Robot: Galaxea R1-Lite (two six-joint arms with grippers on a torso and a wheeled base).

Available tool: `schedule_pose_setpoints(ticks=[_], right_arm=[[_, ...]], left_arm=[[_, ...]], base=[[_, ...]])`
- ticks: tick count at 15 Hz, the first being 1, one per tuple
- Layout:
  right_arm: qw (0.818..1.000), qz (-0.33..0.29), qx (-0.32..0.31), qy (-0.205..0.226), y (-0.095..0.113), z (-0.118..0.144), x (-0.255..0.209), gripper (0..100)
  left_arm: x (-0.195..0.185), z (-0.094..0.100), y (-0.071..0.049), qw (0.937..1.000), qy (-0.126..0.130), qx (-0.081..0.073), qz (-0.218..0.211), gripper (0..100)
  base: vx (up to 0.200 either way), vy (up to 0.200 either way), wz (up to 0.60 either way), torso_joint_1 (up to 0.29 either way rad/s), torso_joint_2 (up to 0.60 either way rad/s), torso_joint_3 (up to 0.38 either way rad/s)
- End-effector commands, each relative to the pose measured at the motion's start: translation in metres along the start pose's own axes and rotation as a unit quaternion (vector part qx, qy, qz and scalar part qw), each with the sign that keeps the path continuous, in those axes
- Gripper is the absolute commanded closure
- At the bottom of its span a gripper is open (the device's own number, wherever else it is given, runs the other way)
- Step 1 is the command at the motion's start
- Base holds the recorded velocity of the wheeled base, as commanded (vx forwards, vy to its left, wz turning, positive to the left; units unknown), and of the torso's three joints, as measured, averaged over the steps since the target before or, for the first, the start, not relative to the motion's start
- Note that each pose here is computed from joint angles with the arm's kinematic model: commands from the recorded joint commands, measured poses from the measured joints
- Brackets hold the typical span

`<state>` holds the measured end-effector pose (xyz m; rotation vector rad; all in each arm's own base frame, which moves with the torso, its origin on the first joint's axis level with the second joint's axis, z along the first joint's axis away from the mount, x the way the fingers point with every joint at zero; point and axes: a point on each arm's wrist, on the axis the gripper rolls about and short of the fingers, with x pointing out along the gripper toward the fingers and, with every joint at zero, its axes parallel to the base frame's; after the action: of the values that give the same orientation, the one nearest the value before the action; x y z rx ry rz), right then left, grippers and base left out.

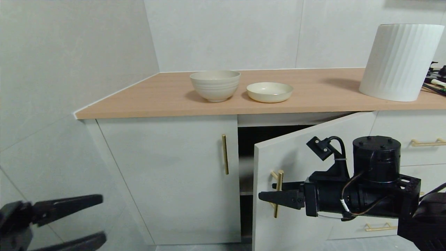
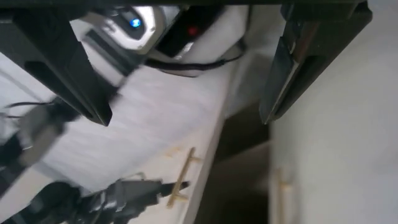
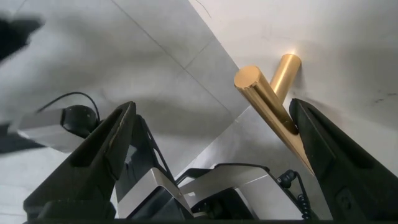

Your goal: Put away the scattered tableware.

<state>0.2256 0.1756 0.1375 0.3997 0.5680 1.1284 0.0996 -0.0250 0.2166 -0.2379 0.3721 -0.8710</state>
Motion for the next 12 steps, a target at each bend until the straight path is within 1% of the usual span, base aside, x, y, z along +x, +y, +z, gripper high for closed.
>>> schedule_pose_setpoints(ticks=[1,2,3,5,6,7,8,9,10,11,12], right_arm=[[1.000,0.010,-0.003,0.006,0.005,-0.002,0.002,0],[1.000,0.010,-0.003,0.006,0.005,-0.002,0.003,0],[1.000,0.010,-0.004,0.006,0.005,-0.002,0.002,0],[1.000,0.010,-0.003,0.007,0.005,-0.003,0.002,0],[1.000,0.009,-0.001,0.009,0.004,-0.004,0.002,0],[1.000,0.010,-0.002,0.009,0.005,-0.004,0.002,0],[1.000,0.012,-0.003,0.010,0.006,-0.005,0.003,0],[1.000,0.012,-0.003,0.010,0.006,-0.005,0.002,0],[1.000,0.012,-0.003,0.010,0.007,-0.005,0.002,0],[1.000,0.012,-0.003,0.010,0.006,-0.005,0.002,0],[1.000,0.012,-0.003,0.010,0.006,-0.005,0.002,0]], left_arm=[[0.121,0.007,0.066,0.9894,0.101,-0.067,-0.079,0],[0.144,-0.001,0.075,0.9894,0.107,-0.068,-0.071,0],[0.163,-0.009,0.082,0.9897,0.110,-0.068,-0.063,0],[0.190,-0.023,0.091,0.9899,0.106,-0.068,-0.065,0],[0.196,-0.025,0.093,0.9895,0.102,-0.077,-0.067,0],[0.200,-0.028,0.093,0.9878,0.107,-0.088,-0.071,0],[0.206,-0.034,0.092,0.9854,0.118,-0.097,-0.075,0],[0.211,-0.042,0.092,0.9834,0.131,-0.100,-0.076,0],[0.213,-0.046,0.090,0.9822,0.135,-0.103,-0.080,0],[0.214,-0.051,0.087,0.9814,0.138,-0.101,-0.086,0],[0.217,-0.054,0.083,0.9810,0.140,-0.097,-0.093,0]], base=[[0.000,0.000,0.00,0.000,0.00,0.000],[0.000,0.000,0.00,0.000,0.00,0.000],[0.000,0.000,0.00,0.000,0.00,0.000],[0.000,0.000,0.00,0.000,0.00,0.000],[0.000,0.000,0.00,0.000,0.00,0.000],[0.000,0.000,0.00,0.000,0.00,0.000],[0.000,0.000,0.00,0.000,0.00,0.000],[0.000,0.000,0.00,0.000,0.00,0.000],[0.000,0.000,0.00,0.000,0.00,0.000],[0.000,0.000,0.00,0.000,0.00,0.000],[0.000,0.000,0.00,0.000,0.00,0.000]])
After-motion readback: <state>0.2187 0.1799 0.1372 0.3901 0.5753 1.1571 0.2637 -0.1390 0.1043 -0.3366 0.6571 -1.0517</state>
